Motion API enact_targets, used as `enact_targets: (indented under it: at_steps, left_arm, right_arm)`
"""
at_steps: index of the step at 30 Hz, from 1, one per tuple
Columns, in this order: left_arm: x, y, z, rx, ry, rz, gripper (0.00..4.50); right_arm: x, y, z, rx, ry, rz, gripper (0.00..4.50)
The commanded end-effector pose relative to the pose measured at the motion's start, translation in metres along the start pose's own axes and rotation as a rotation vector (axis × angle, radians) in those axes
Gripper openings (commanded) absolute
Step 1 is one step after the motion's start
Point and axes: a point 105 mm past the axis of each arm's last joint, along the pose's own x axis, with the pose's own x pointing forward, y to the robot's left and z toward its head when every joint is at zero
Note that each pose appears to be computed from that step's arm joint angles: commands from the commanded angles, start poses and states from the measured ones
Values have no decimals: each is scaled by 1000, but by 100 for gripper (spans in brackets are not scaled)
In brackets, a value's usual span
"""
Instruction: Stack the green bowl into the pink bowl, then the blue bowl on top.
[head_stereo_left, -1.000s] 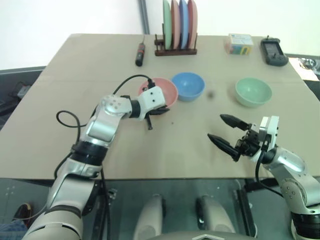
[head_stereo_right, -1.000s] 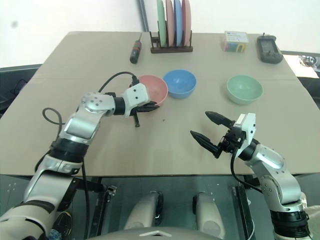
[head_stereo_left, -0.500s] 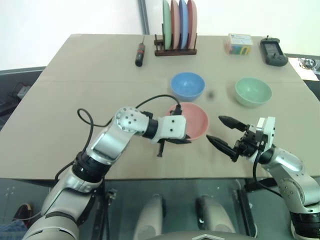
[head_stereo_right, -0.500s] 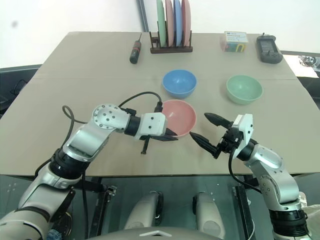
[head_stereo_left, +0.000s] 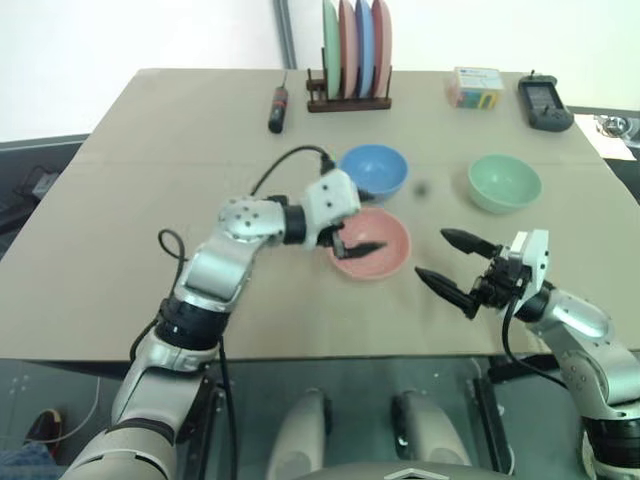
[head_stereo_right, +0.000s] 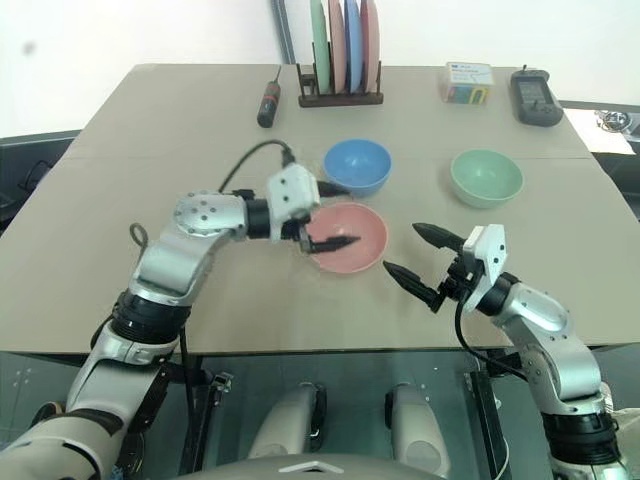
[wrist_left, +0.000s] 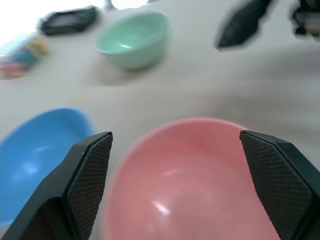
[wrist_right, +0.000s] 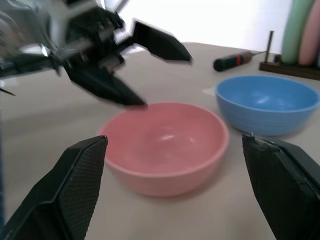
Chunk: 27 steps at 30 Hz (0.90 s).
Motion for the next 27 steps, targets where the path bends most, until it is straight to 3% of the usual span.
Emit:
enact_targets:
  at_steps: [1,6,11,16,22,25,27]
  left_arm:
    - [-28,15,13,-36,-90,168,440]
    - [-63,9,1,-148,-113,282,440]
    - [-90,-27,-5,-317,-186,194,440]
    - [-106,-51,-13,-345,-158,151,440]
    - [-112,-61,-21,-305,-129,156,440]
    - [-113,-63,-23,-290,-127,170,450]
    - [-113,-66,-25,-276,-122,172,450]
  right_arm:
    - [-6,-38,16,-143,40,-103,450]
    - [-3,-78,16,-280,174,-150,450]
    - [6,-106,3,-298,314,-153,450]
    - [22,-134,-8,-292,426,-160,450]
    - [35,-161,-15,-278,537,-190,450]
    - [35,-163,-23,-215,582,-187,360]
    - [34,-164,-27,-222,611,-184,271]
